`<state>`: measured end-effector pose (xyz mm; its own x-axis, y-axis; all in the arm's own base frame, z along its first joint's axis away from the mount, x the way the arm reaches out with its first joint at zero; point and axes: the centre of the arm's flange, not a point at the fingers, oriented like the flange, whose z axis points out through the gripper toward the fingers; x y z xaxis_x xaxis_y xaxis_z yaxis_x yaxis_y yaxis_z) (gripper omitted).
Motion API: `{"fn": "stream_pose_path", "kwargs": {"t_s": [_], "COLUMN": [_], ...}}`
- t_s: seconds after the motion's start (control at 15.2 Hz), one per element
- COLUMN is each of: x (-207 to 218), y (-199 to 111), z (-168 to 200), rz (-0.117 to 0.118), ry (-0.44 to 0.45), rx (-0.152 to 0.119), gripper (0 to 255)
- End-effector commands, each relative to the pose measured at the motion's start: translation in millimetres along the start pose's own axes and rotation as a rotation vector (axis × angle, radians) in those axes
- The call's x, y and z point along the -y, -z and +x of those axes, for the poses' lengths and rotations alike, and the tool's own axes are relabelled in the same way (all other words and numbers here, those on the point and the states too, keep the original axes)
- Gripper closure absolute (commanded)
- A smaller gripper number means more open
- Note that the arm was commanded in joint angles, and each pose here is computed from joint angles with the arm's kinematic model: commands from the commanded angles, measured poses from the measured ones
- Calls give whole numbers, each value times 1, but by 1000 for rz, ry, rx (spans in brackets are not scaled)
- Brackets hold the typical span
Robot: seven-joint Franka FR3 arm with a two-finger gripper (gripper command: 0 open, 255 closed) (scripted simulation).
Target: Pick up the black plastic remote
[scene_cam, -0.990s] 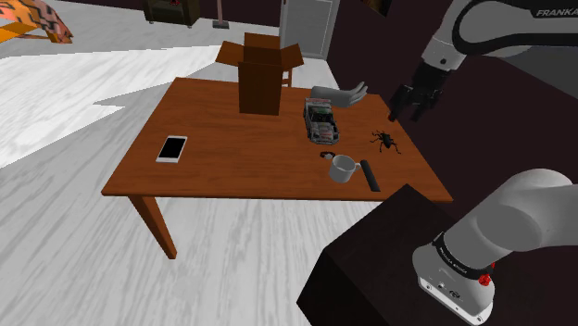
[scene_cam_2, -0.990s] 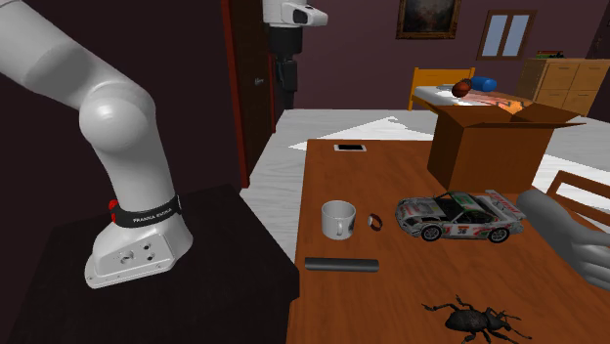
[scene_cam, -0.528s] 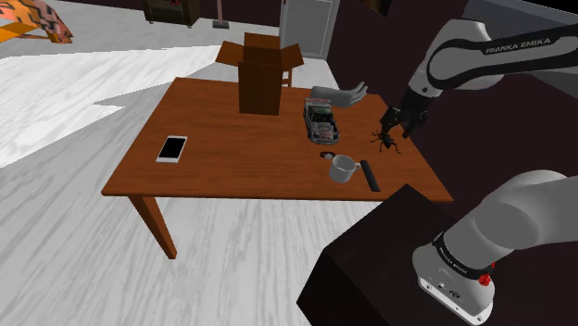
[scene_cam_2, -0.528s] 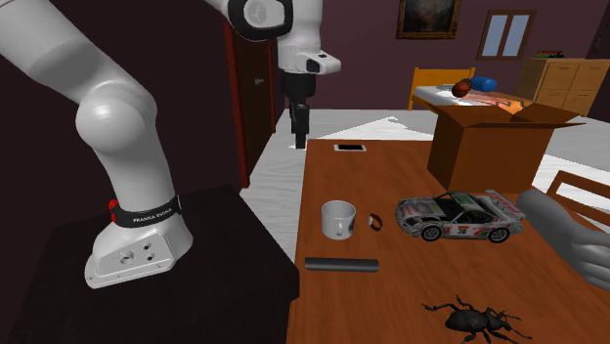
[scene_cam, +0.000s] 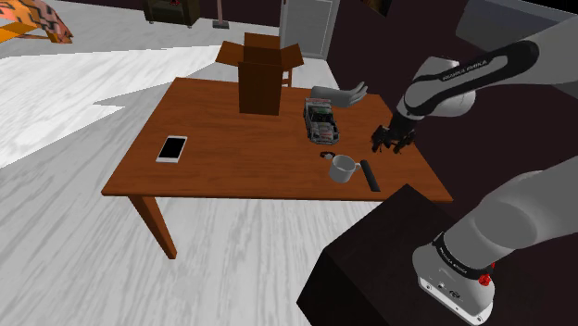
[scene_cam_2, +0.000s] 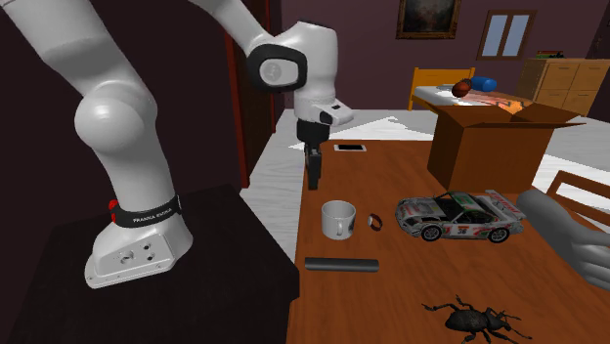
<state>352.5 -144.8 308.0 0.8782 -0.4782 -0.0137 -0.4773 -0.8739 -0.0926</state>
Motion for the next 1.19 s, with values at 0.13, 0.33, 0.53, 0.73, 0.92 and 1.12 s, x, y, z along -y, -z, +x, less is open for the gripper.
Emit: {"fn": "stream_pose_path", "kwargs": {"t_s": [0.13,0.33,0.53,0.73,0.92,1.12], "x": [-20,-36,-52,-69,-81,-82], "y": [-46,-80,-114,-148,-174,-190], "z": [18,29,40,51,57,57], "rz": [-4,-5,-7,-8,-9,-9], "ry": [-47,-82,-117,-152,-174,-174], "rx": [-7,-10,-13,-16,-18,-18], "gripper": [0,0,0,0,0,0]}}
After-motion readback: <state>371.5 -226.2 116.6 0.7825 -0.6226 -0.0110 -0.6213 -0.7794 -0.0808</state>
